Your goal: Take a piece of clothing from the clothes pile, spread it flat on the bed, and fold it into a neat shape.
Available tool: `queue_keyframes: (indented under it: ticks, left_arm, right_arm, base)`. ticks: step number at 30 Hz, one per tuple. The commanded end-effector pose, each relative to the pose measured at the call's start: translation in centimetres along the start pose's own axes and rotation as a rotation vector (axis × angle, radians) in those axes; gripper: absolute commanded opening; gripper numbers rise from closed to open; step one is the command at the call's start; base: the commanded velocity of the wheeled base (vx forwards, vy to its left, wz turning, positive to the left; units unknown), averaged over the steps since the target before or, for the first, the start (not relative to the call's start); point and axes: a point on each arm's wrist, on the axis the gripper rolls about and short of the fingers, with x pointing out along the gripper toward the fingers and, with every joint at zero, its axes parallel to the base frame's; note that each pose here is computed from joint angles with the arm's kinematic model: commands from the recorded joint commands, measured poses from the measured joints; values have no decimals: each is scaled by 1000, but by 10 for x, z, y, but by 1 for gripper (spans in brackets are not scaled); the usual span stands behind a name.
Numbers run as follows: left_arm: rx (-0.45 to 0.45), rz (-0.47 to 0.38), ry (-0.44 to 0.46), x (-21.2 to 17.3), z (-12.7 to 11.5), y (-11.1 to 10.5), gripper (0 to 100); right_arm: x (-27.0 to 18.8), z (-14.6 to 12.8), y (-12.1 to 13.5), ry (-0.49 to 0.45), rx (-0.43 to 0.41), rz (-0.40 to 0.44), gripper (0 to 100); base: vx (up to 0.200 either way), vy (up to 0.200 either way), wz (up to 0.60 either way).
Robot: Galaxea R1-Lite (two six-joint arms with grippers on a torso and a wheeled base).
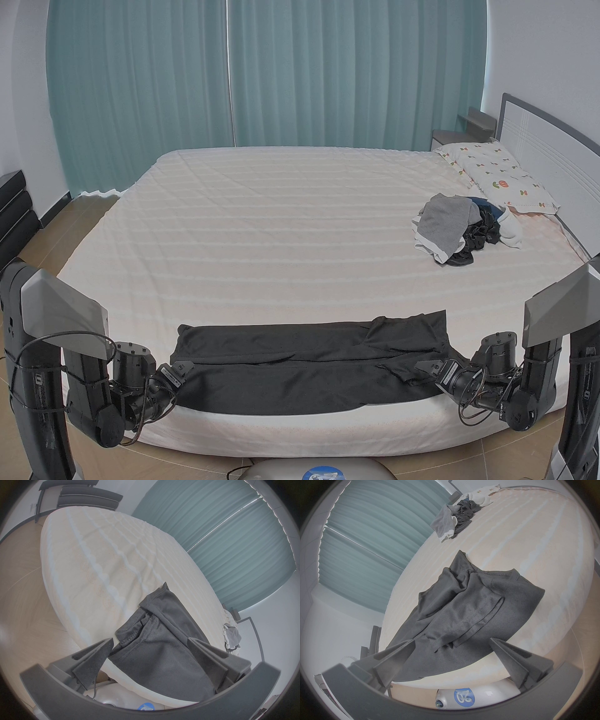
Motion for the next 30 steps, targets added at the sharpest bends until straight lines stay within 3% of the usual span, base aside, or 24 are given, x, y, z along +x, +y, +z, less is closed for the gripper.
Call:
queue_keyframes:
  ticks: [1,10,19,30]
  left_arm:
    - [1,8,4,2,-1,2,100]
    - [1,7,5,1,-1,2,100]
    - [-1,4,1,2,-1,1,100]
    - [-1,5,0,3,-1,1,100]
  right_arm:
    - [7,-3,-5,13,4,-18,100]
    - [16,-1,-5,-13,7,-20,100]
    - [-3,0,5,-46,-7,45,100]
    - [19,-3,-1,-41,-11,31,100]
  base:
    - [0,0,0]
    - [0,0,0]
    - [0,0,0]
    - [0,0,0]
